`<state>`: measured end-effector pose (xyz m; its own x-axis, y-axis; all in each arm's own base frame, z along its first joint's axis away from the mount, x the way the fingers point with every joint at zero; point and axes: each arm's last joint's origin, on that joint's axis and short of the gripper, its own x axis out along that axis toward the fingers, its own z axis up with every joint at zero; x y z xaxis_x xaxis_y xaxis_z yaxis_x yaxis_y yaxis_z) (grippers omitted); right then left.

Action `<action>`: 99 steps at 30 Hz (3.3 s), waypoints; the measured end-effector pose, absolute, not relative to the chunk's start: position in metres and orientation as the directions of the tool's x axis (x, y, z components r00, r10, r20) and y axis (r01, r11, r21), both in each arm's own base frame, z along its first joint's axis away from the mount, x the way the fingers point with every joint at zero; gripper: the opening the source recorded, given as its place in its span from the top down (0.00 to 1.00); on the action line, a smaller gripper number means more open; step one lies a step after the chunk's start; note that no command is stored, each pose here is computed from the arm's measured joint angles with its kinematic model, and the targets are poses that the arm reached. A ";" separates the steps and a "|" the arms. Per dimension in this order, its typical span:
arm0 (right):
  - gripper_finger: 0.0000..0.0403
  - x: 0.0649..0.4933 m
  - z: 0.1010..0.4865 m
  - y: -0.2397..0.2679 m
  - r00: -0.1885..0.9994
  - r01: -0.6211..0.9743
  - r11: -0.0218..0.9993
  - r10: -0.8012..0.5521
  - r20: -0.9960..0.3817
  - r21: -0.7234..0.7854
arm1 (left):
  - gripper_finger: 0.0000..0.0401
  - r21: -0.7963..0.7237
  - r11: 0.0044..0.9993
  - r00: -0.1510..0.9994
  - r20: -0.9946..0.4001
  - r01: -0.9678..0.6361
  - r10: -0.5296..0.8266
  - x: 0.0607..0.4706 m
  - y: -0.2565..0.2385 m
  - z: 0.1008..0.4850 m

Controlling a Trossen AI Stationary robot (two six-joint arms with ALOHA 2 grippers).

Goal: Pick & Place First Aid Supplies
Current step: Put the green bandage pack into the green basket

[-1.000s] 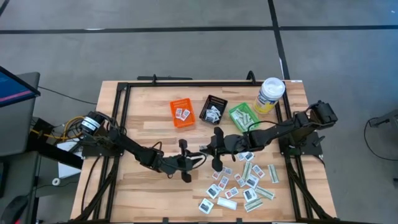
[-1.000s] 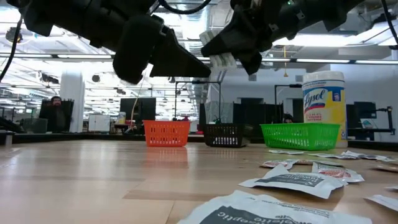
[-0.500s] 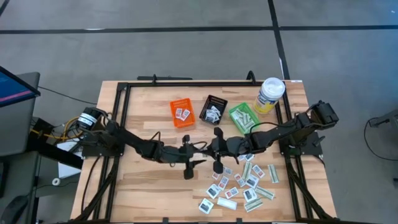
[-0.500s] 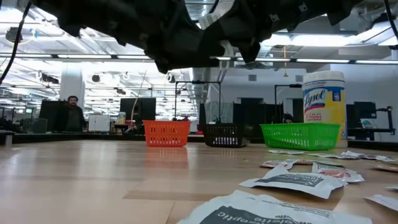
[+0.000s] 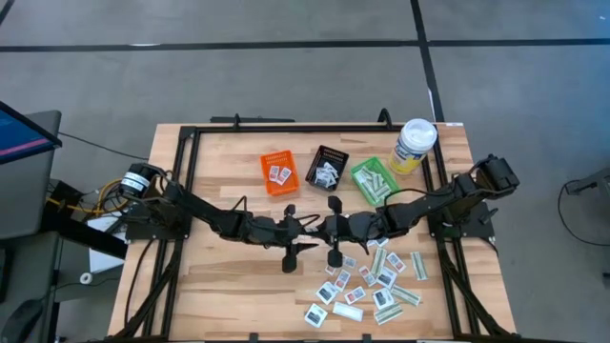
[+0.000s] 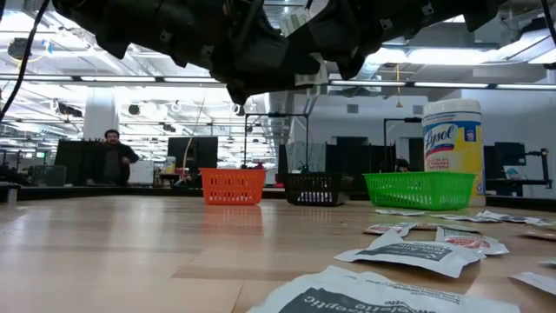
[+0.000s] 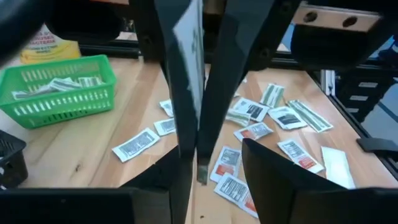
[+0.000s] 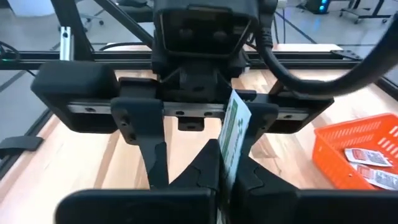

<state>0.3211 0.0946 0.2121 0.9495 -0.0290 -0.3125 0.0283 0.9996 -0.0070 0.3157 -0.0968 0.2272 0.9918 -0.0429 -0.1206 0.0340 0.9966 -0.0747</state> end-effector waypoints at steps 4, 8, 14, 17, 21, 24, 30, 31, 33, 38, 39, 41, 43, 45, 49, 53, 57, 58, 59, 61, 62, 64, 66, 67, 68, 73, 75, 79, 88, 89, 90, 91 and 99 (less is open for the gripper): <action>1.00 0.321 0.212 0.094 0.949 0.041 0.999 -0.043 -0.312 -0.011 | 0.67 -0.082 0.996 0.995 -0.093 0.025 -0.033 0.317 -0.095 0.230; 1.00 0.321 0.212 0.094 0.949 0.042 0.999 -0.044 -0.313 -0.012 | 0.70 -0.090 0.996 0.998 -0.066 0.003 -0.009 0.319 -0.089 0.233; 1.00 0.321 0.212 0.094 0.949 0.048 0.999 -0.047 -0.312 -0.003 | 0.92 -0.086 0.996 0.997 -0.079 -0.004 -0.002 0.319 -0.086 0.231; 0.99 0.321 0.212 0.094 0.950 0.048 0.999 -0.045 -0.309 0.004 | 0.97 -0.085 0.996 0.996 -0.083 0.003 -0.010 0.319 -0.087 0.231; 0.95 0.321 0.212 0.094 0.949 0.049 0.999 -0.046 -0.312 0.002 | 0.98 -0.082 0.997 0.994 -0.105 -0.001 -0.008 0.319 -0.087 0.228; 0.91 0.321 0.212 0.094 0.949 0.050 0.999 -0.047 -0.312 0.003 | 0.99 -0.081 0.997 0.993 -0.114 -0.002 -0.008 0.319 -0.087 0.228; 0.85 0.321 0.214 0.093 0.950 0.066 0.998 -0.063 -0.306 0.000 | 0.99 -0.083 0.997 0.992 -0.127 0.004 -0.015 0.318 -0.089 0.226; 0.85 0.321 0.214 0.093 0.950 0.070 0.998 -0.067 -0.305 -0.002 | 0.99 -0.082 0.997 0.991 -0.130 0.008 -0.018 0.318 -0.090 0.226; 0.85 0.321 0.214 0.093 0.950 0.070 0.998 -0.068 -0.305 -0.002 | 0.99 -0.080 0.997 0.991 -0.134 0.012 -0.022 0.317 -0.092 0.226; 0.92 0.321 0.214 0.093 0.950 0.071 0.997 -0.068 -0.304 -0.002 | 0.99 -0.075 0.997 0.989 -0.149 0.013 -0.024 0.317 -0.092 0.224; 0.95 0.321 0.214 0.093 0.951 0.071 0.997 -0.068 -0.301 -0.001 | 0.99 -0.075 0.997 0.989 -0.149 0.013 -0.024 0.317 -0.092 0.224; 0.99 0.321 0.214 0.093 0.952 0.071 0.997 -0.068 -0.300 0.000 | 0.99 -0.075 0.997 0.989 -0.149 0.013 -0.024 0.317 -0.092 0.224; 0.98 0.321 0.214 0.093 0.951 0.072 0.997 -0.068 -0.300 0.002 | 0.99 -0.074 0.997 0.988 -0.152 0.013 -0.024 0.317 -0.092 0.224; 0.99 0.321 0.214 0.093 0.952 0.072 0.997 -0.068 -0.299 0.002 | 0.99 -0.079 0.997 0.988 -0.153 0.012 -0.024 0.317 -0.092 0.224; 1.00 0.320 0.215 0.093 0.952 0.071 0.997 -0.067 -0.300 0.002 | 0.99 -0.091 0.996 0.986 -0.163 0.009 -0.024 0.316 -0.092 0.223; 1.00 0.321 0.219 0.093 0.953 0.069 0.998 -0.065 -0.297 0.002 | 0.99 -0.091 0.996 0.985 -0.167 0.014 -0.030 0.316 -0.092 0.223; 1.00 0.322 0.222 0.096 0.954 0.048 0.998 -0.055 -0.295 -0.030 | 0.99 -0.094 0.995 0.984 -0.169 0.033 -0.049 0.316 -0.093 0.223; 1.00 0.322 0.222 0.097 0.954 0.045 0.998 -0.054 -0.294 -0.038 | 0.98 -0.094 0.995 0.984 -0.169 0.035 -0.051 0.316 -0.093 0.224; 1.00 0.322 0.222 0.097 0.955 0.045 0.998 -0.055 -0.293 -0.040 | 0.98 -0.094 0.995 0.984 -0.171 0.038 -0.054 0.316 -0.093 0.223; 1.00 0.323 0.226 0.096 0.960 0.051 0.998 -0.060 -0.275 -0.037 | 0.96 -0.089 0.995 0.979 -0.194 0.043 -0.060 0.316 -0.093 0.220; 1.00 0.323 0.228 0.096 0.963 0.056 0.998 -0.063 -0.263 -0.034 | 0.94 -0.085 0.995 0.976 -0.210 0.043 -0.060 0.316 -0.093 0.218; 1.00 0.321 0.232 0.096 0.965 0.056 0.998 -0.062 -0.256 -0.031 | 0.91 -0.083 0.996 0.974 -0.218 0.041 -0.058 0.315 -0.093 0.217; 1.00 0.321 0.233 0.095 0.965 0.057 0.998 -0.063 -0.253 -0.030 | 0.87 -0.083 0.996 0.975 -0.216 0.041 -0.058 0.315 -0.093 0.217; 1.00 0.321 0.233 0.095 0.965 0.056 0.998 -0.062 -0.256 -0.031 | 0.86 -0.083 0.996 0.974 -0.218 0.040 -0.058 0.315 -0.093 0.217; 1.00 0.320 0.233 0.095 0.964 0.055 0.998 -0.061 -0.260 -0.032 | 0.84 -0.082 0.996 0.974 -0.220 0.040 -0.057 0.315 -0.093 0.217; 1.00 0.317 0.232 0.095 0.956 0.056 0.998 -0.060 -0.287 -0.021 | 0.77 -0.084 0.996 0.977 -0.207 0.034 -0.050 0.315 -0.093 0.219; 1.00 0.317 0.229 0.095 0.948 0.059 0.998 -0.058 -0.312 -0.009 | 0.76 -0.084 0.996 0.980 -0.197 0.022 -0.038 0.314 -0.092 0.222; 1.00 0.315 0.227 0.097 0.939 0.037 0.999 -0.035 -0.342 -0.001 | 0.74 -0.087 0.996 0.983 -0.180 0.013 -0.029 0.313 -0.091 0.227; 1.00 0.315 0.226 0.097 0.938 0.033 0.999 -0.033 -0.346 -0.005 | 0.72 -0.104 0.995 0.992 -0.122 0.000 -0.013 0.311 -0.085 0.238; 1.00 0.315 0.226 0.097 0.938 0.033 0.999 -0.033 -0.346 -0.005 | 0.72 -0.106 0.994 0.994 -0.112 -0.002 -0.010 0.312 -0.085 0.239; 1.00 0.315 0.226 0.097 0.938 0.033 0.999 -0.033 -0.346 -0.005 | 0.72 -0.108 0.994 0.994 -0.106 -0.003 -0.009 0.312 -0.084 0.239; 1.00 0.315 0.226 0.097 0.938 0.032 0.999 -0.032 -0.346 -0.005 | 0.72 -0.109 0.994 0.994 -0.105 -0.004 -0.007 0.312 -0.083 0.240; 1.00 0.316 0.228 0.096 0.946 0.035 0.999 -0.033 -0.323 0.000 | 0.72 -0.093 0.996 0.998 -0.066 0.001 -0.007 0.313 -0.083 0.243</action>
<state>0.3160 0.0961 0.2281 0.9457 -0.0333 -0.3233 0.0351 0.9994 -0.0002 0.3128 -0.0828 0.2434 0.9978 -0.0070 -0.0658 0.0009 0.9957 -0.0927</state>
